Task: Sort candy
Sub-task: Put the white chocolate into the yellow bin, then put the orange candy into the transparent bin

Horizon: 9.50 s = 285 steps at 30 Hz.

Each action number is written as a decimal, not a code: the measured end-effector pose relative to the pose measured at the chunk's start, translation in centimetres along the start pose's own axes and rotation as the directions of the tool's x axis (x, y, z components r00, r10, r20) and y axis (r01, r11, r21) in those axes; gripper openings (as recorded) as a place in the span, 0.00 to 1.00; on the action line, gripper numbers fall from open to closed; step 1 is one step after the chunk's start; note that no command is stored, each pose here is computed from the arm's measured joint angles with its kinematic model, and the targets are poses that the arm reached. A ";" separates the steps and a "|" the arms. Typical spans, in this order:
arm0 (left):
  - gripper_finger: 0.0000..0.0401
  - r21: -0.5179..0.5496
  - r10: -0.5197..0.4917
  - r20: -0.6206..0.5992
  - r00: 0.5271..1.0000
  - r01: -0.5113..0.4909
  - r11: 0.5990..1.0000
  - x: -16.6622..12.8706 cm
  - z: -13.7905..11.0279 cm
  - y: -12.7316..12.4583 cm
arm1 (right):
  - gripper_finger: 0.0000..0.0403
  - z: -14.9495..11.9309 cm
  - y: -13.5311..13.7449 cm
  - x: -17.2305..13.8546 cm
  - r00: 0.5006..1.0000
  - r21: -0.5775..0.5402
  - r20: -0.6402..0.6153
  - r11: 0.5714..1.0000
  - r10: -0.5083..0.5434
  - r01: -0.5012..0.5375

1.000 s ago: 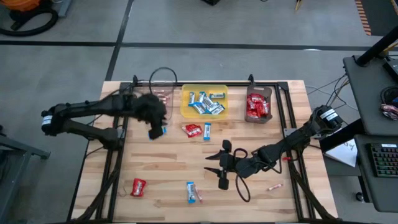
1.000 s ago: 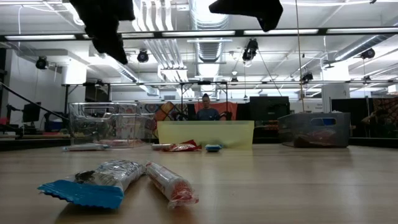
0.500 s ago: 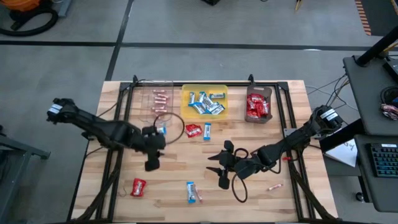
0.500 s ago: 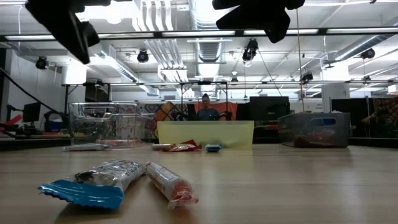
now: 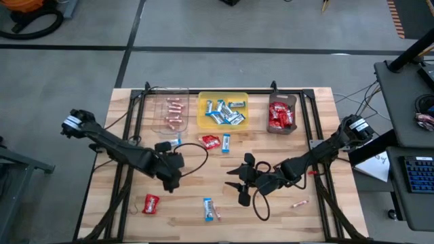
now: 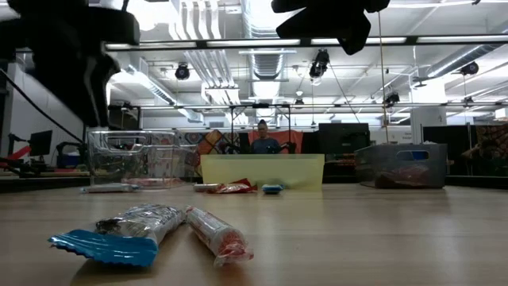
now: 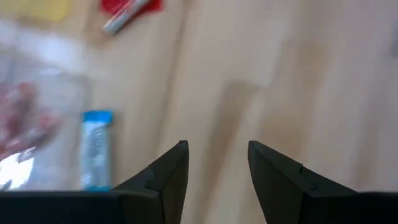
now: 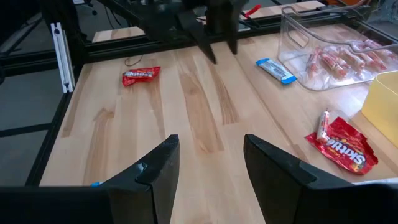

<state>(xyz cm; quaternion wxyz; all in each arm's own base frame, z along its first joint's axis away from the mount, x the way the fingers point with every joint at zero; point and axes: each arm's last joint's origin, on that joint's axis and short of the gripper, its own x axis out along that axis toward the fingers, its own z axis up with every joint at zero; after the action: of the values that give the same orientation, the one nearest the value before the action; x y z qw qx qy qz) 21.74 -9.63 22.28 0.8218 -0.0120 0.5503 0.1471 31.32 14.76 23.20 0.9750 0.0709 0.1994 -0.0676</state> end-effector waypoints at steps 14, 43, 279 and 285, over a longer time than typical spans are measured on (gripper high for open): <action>0.12 0.007 0.420 -0.109 0.901 -0.422 0.907 7.4 -4.3 3.4 | 0.42 0.0 0.0 0.0 1.000 -0.004 0.000 1.000 -0.001 0.001; 0.00 0.025 0.144 -0.145 0.979 -0.142 0.990 9.1 -3.8 3.1 | 0.42 0.0 0.0 0.0 1.000 -0.045 0.003 0.999 -0.007 0.007; 0.41 0.489 -0.143 0.555 0.819 -0.182 0.853 -3.9 0.4 -5.1 | 0.33 0.4 -0.3 -3.9 0.580 0.553 -0.800 0.560 0.152 0.617; 0.41 0.487 -0.094 0.549 0.830 -0.227 0.843 -4.0 0.1 -4.5 | 0.33 0.4 1.2 -8.1 0.301 0.286 -0.942 0.821 0.146 0.494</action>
<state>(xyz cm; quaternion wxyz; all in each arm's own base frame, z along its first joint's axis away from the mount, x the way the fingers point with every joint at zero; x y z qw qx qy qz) 21.54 -14.81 25.25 0.9093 0.2797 0.3076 0.0152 24.28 16.68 26.90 0.5960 0.3394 0.7059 -0.1771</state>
